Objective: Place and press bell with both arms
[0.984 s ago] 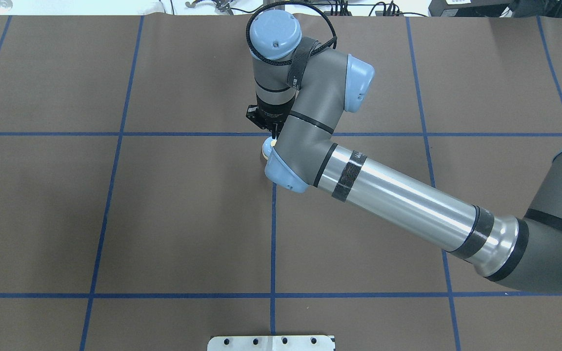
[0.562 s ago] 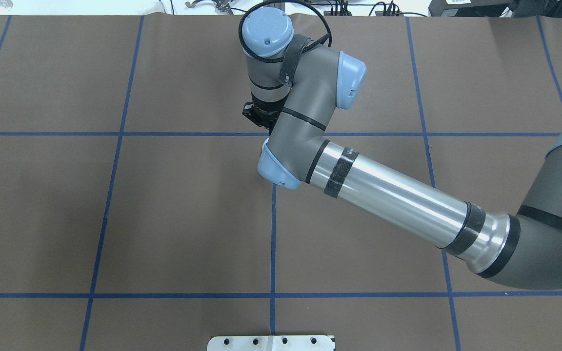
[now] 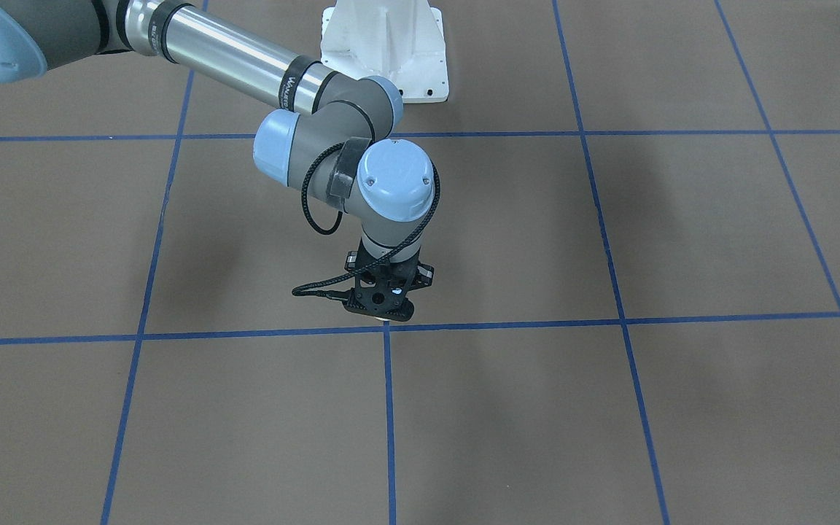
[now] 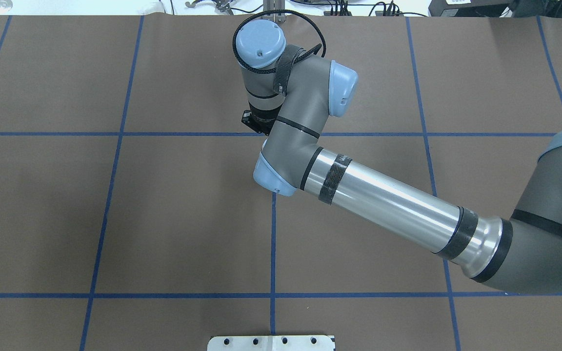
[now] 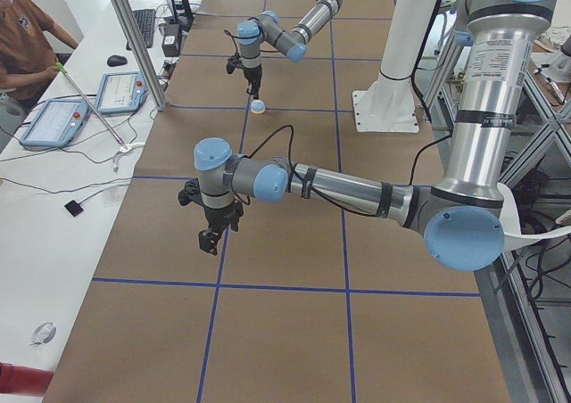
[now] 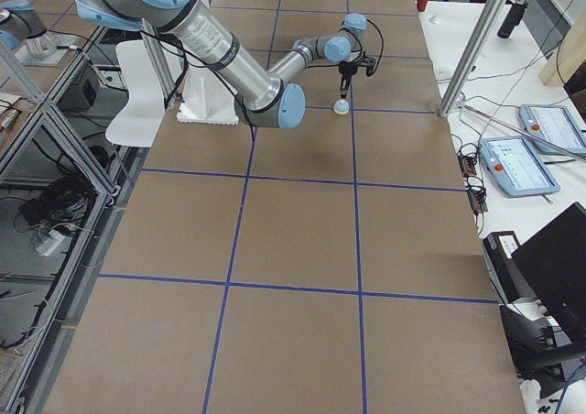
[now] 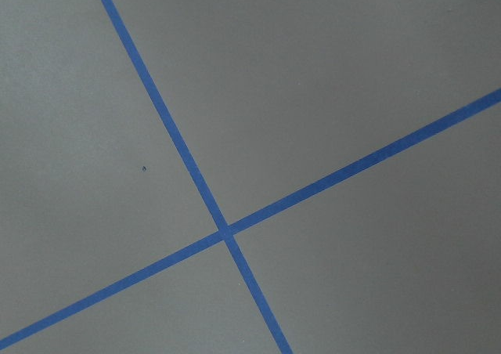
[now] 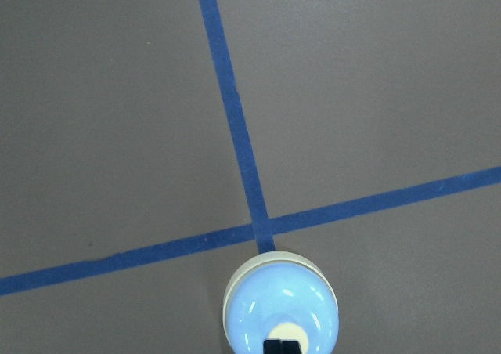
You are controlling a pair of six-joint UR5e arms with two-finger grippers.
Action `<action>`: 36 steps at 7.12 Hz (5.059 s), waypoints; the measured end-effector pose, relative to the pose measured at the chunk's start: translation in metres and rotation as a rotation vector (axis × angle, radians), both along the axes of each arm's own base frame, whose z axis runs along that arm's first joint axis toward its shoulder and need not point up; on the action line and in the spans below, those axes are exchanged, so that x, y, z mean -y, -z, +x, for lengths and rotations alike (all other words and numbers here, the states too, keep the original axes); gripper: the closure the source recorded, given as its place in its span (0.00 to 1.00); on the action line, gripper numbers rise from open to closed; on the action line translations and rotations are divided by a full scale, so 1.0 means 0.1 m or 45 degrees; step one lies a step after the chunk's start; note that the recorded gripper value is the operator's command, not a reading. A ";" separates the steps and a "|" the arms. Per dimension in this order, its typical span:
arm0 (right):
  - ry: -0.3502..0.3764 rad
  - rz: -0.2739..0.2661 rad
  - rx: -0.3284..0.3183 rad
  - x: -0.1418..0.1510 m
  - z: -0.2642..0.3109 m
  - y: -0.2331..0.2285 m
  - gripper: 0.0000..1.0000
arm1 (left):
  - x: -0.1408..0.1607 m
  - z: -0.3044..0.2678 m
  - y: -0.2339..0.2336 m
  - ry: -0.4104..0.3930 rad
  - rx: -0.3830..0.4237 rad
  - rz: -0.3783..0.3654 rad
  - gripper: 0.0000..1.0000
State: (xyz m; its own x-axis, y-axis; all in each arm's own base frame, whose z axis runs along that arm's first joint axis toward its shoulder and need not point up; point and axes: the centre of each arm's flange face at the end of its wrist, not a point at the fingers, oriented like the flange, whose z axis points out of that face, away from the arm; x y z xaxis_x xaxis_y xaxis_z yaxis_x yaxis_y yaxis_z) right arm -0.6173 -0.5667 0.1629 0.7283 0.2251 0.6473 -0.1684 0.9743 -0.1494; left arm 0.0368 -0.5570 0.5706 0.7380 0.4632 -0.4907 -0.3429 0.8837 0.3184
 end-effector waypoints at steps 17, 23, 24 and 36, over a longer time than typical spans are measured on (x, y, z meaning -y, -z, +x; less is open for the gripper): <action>0.115 0.153 0.098 -0.17 5.73 -2.76 0.00 | -0.30 -1.20 -0.37 0.177 0.008 -0.020 0.00; 0.236 0.160 -0.050 -0.88 6.65 -4.46 0.00 | -0.73 -1.31 -0.75 0.293 -0.064 -0.223 0.00; 0.240 0.144 -0.047 -0.98 6.65 -4.56 0.00 | -0.83 -1.28 -0.74 0.323 -0.103 -0.259 0.00; 0.239 0.126 0.034 -0.86 6.60 -4.64 0.00 | -1.02 -1.22 -0.87 0.321 -0.117 -0.299 0.00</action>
State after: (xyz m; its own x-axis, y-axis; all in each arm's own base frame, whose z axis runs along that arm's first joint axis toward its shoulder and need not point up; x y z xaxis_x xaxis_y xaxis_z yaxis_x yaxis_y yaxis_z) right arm 0.0425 -0.4809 0.6268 0.7335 0.0217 0.6794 0.0199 0.9984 -0.0534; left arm -0.0851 -0.4554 0.6578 0.7624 0.1390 -0.6320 -0.0841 0.9897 0.1162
